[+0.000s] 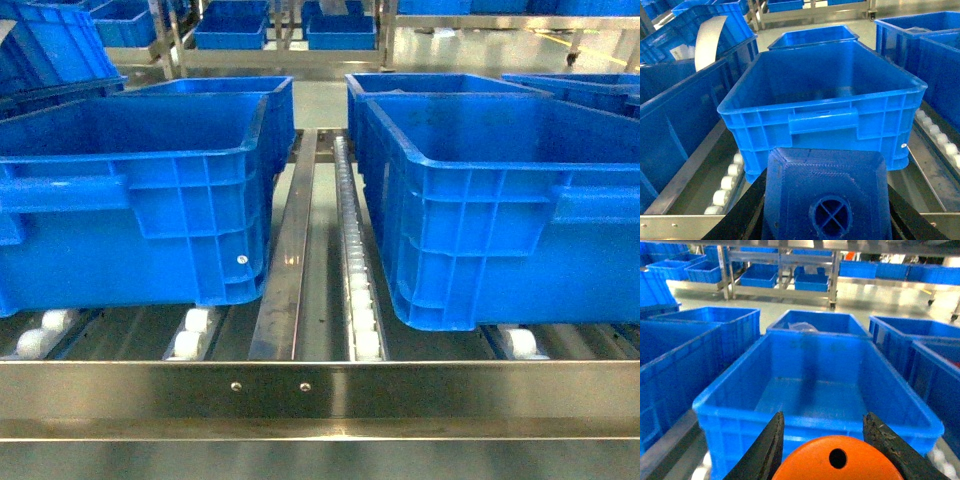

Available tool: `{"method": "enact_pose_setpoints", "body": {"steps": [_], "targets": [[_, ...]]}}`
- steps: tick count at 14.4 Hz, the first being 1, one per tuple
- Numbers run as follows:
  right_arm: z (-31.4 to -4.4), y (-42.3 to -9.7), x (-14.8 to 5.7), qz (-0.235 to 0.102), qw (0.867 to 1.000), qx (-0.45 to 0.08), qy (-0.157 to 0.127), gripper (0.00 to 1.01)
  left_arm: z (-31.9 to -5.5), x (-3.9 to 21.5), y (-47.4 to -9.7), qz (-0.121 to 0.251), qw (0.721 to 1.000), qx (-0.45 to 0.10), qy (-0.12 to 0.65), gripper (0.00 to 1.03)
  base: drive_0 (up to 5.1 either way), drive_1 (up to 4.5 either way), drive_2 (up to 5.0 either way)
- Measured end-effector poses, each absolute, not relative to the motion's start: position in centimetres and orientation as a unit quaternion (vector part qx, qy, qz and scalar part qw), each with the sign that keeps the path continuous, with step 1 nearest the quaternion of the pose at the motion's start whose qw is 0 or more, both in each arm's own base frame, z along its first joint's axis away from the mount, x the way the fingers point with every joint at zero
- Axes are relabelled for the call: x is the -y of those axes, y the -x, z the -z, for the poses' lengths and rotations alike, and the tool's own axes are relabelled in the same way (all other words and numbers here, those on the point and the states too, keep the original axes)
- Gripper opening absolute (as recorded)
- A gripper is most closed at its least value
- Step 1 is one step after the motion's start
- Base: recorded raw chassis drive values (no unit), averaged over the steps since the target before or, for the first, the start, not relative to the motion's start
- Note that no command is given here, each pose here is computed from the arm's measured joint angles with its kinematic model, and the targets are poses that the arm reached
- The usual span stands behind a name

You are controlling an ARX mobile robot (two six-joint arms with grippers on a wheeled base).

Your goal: Sort blue parts and orange caps into right shelf containers

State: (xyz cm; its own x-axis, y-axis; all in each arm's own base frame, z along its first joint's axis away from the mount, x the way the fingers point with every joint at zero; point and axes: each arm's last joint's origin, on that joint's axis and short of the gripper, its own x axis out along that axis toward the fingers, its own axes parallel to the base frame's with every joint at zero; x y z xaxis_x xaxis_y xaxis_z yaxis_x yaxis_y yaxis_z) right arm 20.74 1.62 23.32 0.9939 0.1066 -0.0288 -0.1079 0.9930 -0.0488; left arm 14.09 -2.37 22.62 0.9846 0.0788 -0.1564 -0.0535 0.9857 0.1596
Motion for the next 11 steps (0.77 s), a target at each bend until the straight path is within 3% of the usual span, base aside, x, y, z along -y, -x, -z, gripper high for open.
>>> {"method": "enact_pose_setpoints", "body": {"steps": [1, 3, 5, 6, 7, 8, 9, 10, 11], "targets": [[-23.8, -21.6, -1.8, -0.050, 0.998, -0.003, 0.025, 0.41, -22.6, 2.4, -14.1, -0.033, 0.993, -0.081, -0.078, 0.44, 0.0, 0.00, 0.0], [-25.3, -26.7, -2.2, -0.023, 0.999, 0.013, 0.027, 0.44, -22.6, 2.4, -14.1, -0.033, 0.993, -0.082, -0.078, 0.44, 0.0, 0.00, 0.0], [-25.2, -30.9, -2.7, -0.012, 1.000, 0.006, 0.024, 0.68, -22.6, 2.4, -14.1, -0.033, 0.993, -0.081, -0.078, 0.44, 0.0, 0.00, 0.0], [-24.5, -30.0, -3.0, -0.014, 1.000, 0.001, 0.022, 0.79, -22.6, 2.4, -14.1, -0.033, 0.993, -0.082, -0.078, 0.44, 0.0, 0.00, 0.0], [-24.6, -27.4, -3.5, -0.015, 0.999, 0.033, 0.028, 0.92, -22.6, 2.4, -14.1, -0.033, 0.993, -0.082, -0.078, 0.44, 0.0, 0.00, 0.0], [-25.1, -23.6, -4.1, -0.029, 0.996, 0.071, 0.049, 0.99, -22.6, 2.4, -14.1, -0.033, 0.993, -0.081, -0.078, 0.44, 0.0, 0.00, 0.0], [-23.3, -20.9, -4.3, -0.044, 0.995, 0.052, 0.072, 0.98, -22.5, 2.4, -14.1, -0.037, 0.992, -0.088, -0.079, 0.44, 0.0, 0.00, 0.0], [-21.1, -19.6, -4.3, -0.047, 0.996, 0.005, 0.081, 0.98, -22.5, 2.7, -14.2, -0.091, 0.980, -0.151, -0.092, 0.44, 0.0, 0.00, 0.0], [-19.2, -18.5, -4.3, -0.046, 0.995, -0.032, 0.087, 0.98, -23.3, 2.9, -14.9, -0.159, 0.969, -0.165, -0.096, 0.44, 0.0, 0.00, 0.0]]}}
